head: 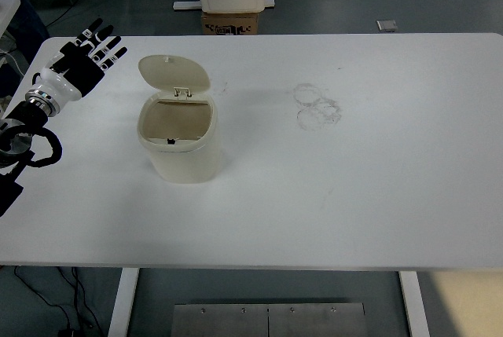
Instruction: Open trash bin
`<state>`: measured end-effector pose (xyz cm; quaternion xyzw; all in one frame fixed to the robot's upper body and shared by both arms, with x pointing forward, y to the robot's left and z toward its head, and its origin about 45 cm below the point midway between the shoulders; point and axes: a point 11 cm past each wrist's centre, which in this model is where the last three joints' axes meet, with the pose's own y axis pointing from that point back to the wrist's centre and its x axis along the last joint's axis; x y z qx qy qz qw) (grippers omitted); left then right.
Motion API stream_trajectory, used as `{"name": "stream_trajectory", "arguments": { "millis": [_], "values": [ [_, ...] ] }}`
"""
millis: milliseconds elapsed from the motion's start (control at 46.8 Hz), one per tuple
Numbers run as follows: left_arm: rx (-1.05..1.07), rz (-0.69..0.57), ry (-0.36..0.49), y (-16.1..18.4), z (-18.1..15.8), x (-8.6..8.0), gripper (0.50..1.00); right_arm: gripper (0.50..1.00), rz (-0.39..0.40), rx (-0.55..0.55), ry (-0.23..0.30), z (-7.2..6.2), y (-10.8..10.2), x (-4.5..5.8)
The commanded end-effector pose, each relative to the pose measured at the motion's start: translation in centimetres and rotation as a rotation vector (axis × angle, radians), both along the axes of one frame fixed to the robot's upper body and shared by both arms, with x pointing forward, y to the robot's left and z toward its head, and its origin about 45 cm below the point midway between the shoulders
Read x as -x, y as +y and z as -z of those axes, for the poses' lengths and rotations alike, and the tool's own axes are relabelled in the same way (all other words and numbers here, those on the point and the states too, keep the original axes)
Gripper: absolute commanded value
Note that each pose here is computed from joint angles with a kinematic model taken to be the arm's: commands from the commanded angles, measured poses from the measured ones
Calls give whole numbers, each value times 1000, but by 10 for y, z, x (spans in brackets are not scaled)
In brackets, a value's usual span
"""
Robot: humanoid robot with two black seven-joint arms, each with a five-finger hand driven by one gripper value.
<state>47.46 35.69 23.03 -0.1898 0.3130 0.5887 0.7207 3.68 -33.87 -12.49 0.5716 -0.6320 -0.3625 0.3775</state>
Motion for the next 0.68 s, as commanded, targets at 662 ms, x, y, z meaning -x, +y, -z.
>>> {"name": "stream_trajectory", "arguments": {
  "millis": [662],
  "values": [
    [30,-28,20,2,14,6,1000,991,-1,-14,-4,0,2,-1]
  ]
}}
